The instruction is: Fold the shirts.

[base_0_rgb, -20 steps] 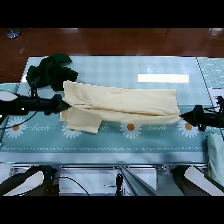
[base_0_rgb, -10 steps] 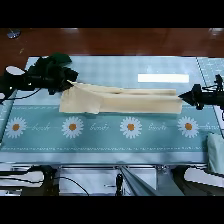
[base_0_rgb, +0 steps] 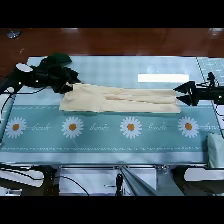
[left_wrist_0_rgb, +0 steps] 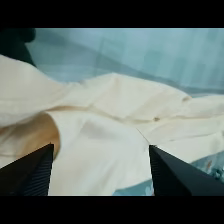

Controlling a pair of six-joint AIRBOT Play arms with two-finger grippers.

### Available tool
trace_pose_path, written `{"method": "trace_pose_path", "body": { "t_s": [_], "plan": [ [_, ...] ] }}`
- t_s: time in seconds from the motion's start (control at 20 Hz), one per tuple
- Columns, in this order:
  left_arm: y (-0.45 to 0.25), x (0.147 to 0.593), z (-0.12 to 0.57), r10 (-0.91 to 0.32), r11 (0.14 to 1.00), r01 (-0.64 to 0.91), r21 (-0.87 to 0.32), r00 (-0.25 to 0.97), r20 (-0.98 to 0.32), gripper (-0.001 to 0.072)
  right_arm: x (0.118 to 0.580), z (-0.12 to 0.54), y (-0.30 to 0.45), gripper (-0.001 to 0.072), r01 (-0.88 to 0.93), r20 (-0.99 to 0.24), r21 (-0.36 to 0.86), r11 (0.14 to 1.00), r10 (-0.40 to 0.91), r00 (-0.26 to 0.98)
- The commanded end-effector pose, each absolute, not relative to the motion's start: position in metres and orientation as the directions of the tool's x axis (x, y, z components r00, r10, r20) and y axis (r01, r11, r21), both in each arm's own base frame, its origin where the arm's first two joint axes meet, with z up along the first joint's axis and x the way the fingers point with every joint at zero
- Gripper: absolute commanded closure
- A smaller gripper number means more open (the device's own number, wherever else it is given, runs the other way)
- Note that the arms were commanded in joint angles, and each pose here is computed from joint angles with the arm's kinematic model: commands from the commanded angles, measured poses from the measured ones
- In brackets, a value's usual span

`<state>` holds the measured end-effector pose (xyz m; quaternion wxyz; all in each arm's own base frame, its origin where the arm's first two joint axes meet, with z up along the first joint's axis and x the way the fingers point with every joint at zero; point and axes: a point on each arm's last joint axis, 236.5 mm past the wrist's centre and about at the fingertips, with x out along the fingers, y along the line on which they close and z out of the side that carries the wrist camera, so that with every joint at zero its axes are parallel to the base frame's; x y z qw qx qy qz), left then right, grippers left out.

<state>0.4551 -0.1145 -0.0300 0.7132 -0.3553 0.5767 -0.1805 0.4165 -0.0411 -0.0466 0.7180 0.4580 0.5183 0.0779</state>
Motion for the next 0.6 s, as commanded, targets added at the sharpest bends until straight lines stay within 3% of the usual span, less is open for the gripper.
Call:
{"method": "trace_pose_path", "body": {
  "t_s": [0.0,0.15,0.25,0.4,0.55],
  "plan": [
    [-0.065,0.439,-0.011,-0.602,0.745,-0.209,-0.633,0.198,-0.773,0.0007,0.412,-0.027,-0.065,0.0088,0.326,-0.689,0.722,0.61,0.588,0.424],
    [0.03,0.432,0.028,-0.343,0.857,-0.27,-0.438,0.335,-0.878,0.0007,0.373,-0.05,-0.105,0.0088,0.44,-0.799,0.601,0.667,0.511,0.317],
    [0.051,0.427,0.065,-0.259,0.865,-0.276,-0.419,0.468,-0.845,0.0007,0.362,-0.067,-0.116,0.0088,0.461,-0.845,0.535,0.708,0.458,0.277],
    [0.018,0.413,0.097,-0.262,0.848,-0.215,-0.485,0.624,-0.736,0.0007,0.373,-0.081,-0.095,0.0088,0.455,-0.805,0.591,0.666,0.524,0.278],
    [-0.04,0.389,0.098,-0.326,0.844,-0.115,-0.524,0.665,-0.672,0.0006,0.384,-0.093,-0.06,0.0088,0.4,-0.769,0.635,0.661,0.591,0.244]
  ]
}}
